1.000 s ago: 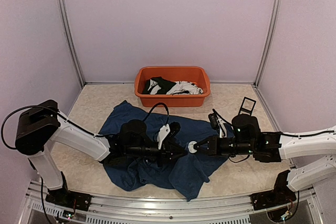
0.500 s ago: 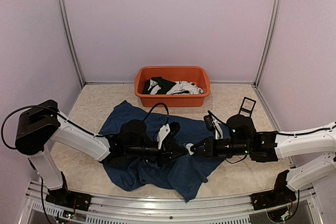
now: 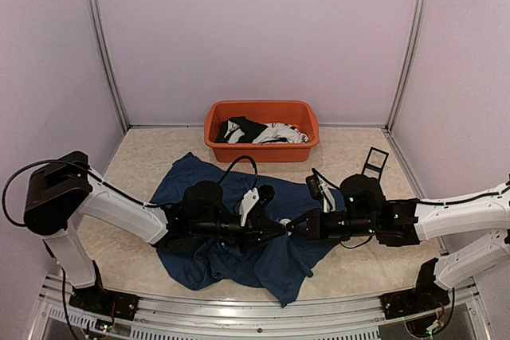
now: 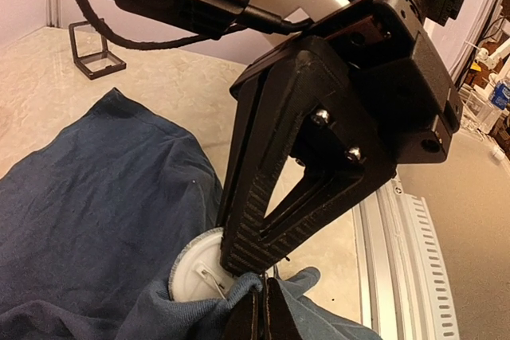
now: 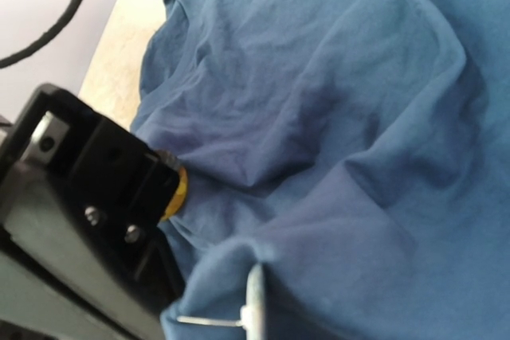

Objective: Pin the brooch onto the clothing
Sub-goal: Position the brooch on the flattened clothing.

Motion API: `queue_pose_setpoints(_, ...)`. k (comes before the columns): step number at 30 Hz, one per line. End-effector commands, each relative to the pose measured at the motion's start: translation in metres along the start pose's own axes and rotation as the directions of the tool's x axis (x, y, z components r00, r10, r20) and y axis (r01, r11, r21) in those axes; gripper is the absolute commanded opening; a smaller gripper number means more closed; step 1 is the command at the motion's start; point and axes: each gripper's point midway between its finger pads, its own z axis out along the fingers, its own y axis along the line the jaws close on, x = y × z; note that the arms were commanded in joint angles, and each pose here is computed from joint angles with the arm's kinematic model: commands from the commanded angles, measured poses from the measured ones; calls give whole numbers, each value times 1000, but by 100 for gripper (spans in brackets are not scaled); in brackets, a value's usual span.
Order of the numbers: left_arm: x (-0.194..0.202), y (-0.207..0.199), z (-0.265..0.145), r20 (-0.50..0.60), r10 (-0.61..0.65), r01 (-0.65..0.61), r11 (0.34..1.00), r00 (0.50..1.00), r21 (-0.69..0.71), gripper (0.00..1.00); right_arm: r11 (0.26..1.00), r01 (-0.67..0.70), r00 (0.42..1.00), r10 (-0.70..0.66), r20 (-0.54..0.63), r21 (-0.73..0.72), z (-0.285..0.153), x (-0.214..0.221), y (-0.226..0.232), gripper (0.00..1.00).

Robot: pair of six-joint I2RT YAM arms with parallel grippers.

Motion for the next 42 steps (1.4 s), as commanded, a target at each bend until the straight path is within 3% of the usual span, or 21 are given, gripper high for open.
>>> queue_pose_setpoints(1,-3,1,6,5,-7,7,1000,1000,19,0,998,25,1000,-24,14,-63,0,-6,24,0)
queue_pose_setpoints(13,0,-4,7,-4,-31,31,998,1000,50,0,994,56,998,-52,42,-98,-10,-11,43,0)
queue_pose_setpoints(21,0,-21,5,-6,-46,47,985,999,163,0,987,101,995,-98,29,-127,-9,-9,61,0)
queue_pose_setpoints(31,5,-16,0,-20,-75,77,983,997,168,0,976,142,989,-134,61,-167,-24,-15,77,0)
queue_pose_setpoints(34,3,-12,-2,-7,-78,78,987,997,142,14,980,140,990,-133,53,-142,-24,-14,71,0)
queue_pose_setpoints(39,-2,-11,-12,14,-75,73,991,997,111,24,990,123,991,-119,60,-65,-28,-13,53,0)
queue_pose_setpoints(42,-11,-16,-22,33,-64,60,992,997,108,35,992,119,990,-116,74,-35,-34,-15,46,0)
